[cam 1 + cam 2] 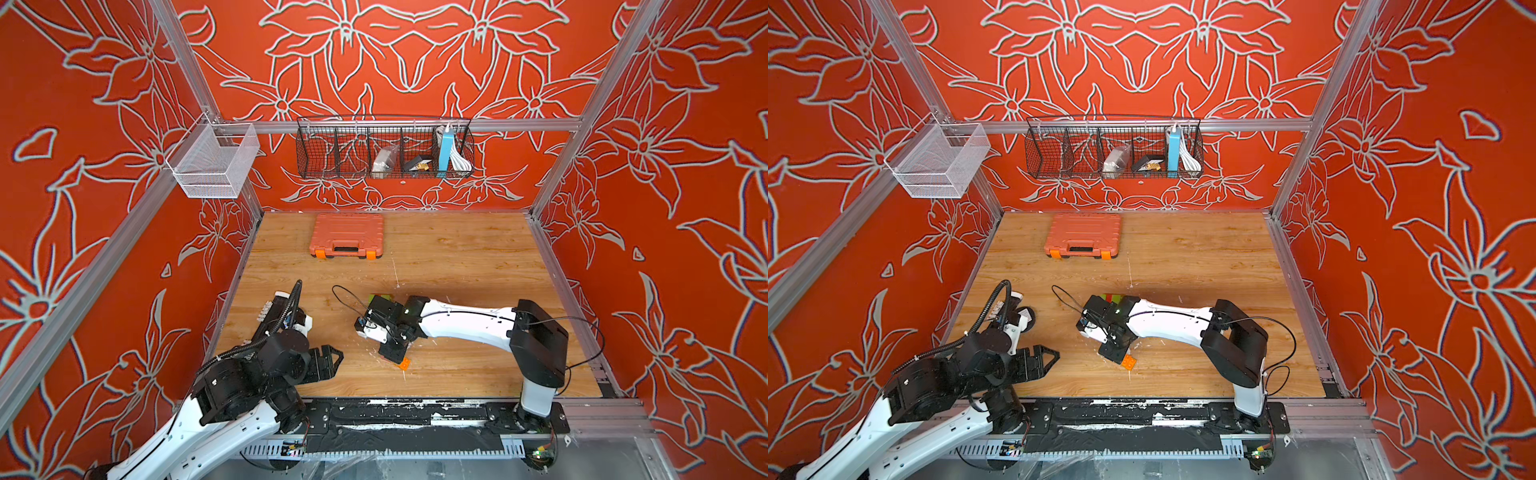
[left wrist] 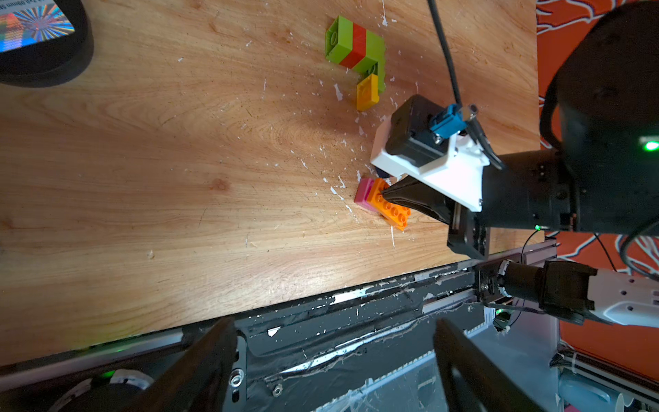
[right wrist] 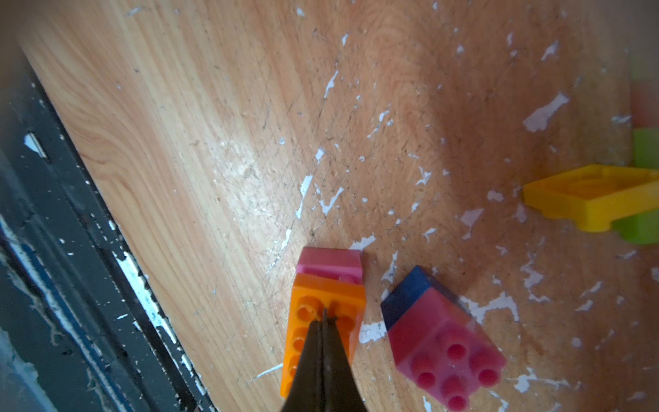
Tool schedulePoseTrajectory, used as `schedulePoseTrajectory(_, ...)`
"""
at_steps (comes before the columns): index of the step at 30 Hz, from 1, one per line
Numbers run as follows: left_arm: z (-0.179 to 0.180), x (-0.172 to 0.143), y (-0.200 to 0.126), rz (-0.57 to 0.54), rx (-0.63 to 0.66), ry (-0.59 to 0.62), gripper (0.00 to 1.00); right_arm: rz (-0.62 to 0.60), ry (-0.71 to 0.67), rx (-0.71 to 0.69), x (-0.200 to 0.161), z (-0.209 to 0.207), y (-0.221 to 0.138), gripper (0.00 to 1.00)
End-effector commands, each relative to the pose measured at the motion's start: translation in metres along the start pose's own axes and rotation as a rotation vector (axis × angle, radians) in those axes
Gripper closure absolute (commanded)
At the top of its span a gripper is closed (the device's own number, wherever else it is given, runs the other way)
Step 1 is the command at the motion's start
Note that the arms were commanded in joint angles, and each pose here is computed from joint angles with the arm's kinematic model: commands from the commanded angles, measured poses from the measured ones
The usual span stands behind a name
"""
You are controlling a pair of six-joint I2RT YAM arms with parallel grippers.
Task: Assemble the letter r with lego
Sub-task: Adjust the lego brick at the center of the board.
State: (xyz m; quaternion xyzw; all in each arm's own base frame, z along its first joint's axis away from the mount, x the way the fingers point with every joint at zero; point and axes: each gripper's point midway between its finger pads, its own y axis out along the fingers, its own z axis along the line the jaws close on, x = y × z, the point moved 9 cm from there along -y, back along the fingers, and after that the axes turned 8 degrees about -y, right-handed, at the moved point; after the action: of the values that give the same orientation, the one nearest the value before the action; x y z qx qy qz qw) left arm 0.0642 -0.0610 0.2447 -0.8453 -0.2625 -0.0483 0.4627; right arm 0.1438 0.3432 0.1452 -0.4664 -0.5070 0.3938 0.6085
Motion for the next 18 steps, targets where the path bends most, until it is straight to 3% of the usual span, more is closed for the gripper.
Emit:
schedulePoseTrajectory(1,0.0,0.0,0.002,0.002,0.007,0.008,0.13,0.079,-0.021,0.03,-0.01,-0.001,0.018,1.0)
schedulePoseTrajectory(16,-0.002,0.001,0.005,0.006,0.017,0.011,0.13,0.058,-0.076,0.009,-0.01,-0.009,0.001,1.0)
schedulePoseTrajectory(18,-0.002,0.001,0.006,0.007,0.02,0.012,0.13,0.043,-0.074,0.002,-0.008,-0.009,-0.006,0.95)
